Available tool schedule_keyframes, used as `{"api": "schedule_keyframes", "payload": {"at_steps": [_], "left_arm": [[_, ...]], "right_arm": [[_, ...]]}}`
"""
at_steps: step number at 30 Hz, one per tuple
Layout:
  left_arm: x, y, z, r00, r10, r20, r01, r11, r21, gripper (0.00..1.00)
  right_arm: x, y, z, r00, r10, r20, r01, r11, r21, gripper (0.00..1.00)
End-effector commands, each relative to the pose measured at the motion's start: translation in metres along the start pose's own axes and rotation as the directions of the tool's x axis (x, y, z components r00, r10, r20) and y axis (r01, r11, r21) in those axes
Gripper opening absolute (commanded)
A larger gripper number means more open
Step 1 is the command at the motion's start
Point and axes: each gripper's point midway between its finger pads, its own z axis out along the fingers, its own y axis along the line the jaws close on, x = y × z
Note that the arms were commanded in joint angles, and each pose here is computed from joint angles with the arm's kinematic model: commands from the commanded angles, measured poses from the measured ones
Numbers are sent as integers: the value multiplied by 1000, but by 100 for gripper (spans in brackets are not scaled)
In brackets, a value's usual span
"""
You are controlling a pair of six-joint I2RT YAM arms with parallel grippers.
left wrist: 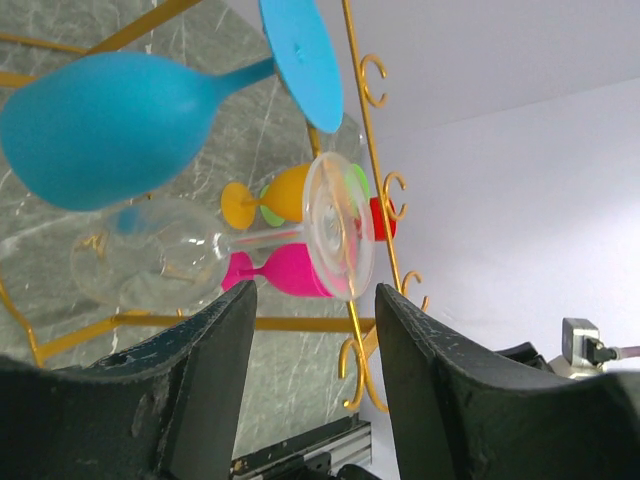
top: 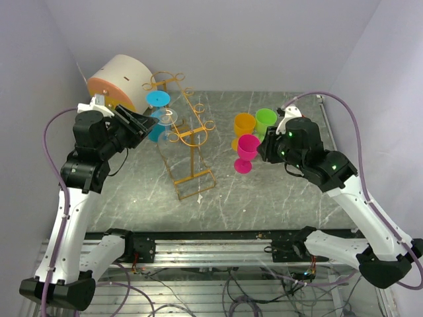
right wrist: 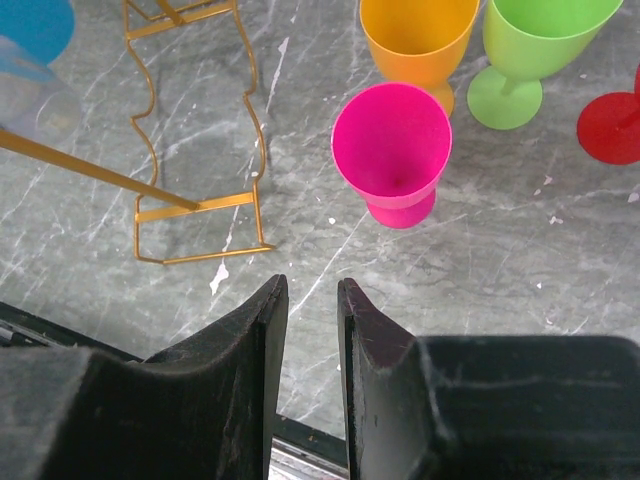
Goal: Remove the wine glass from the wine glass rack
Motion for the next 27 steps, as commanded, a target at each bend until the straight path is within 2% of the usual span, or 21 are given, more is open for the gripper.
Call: {"api": "schedule_keyframes", "payload": {"at_steps": [1, 6, 13, 27], "left_arm": [[-23, -29, 3, 997, 16, 74, -23, 995, 95, 61], [-24, -27, 16, 998, 11, 62, -16, 996, 88, 58], [-25, -25, 29, 999, 5, 51, -10, 996, 92, 43], [-23, -27, 36, 999, 8, 35, -12, 994, 112, 24]], "right_arm": [[-10, 1, -7, 999, 2, 45, -2, 1000, -2, 27], [-12, 0, -10, 999, -2, 53, 2, 1000, -1, 27], [-12, -1, -12, 998, -7, 59, 8, 1000, -3, 27], [-10, -3, -11, 998, -9, 66, 9, 1000, 5, 26]]}}
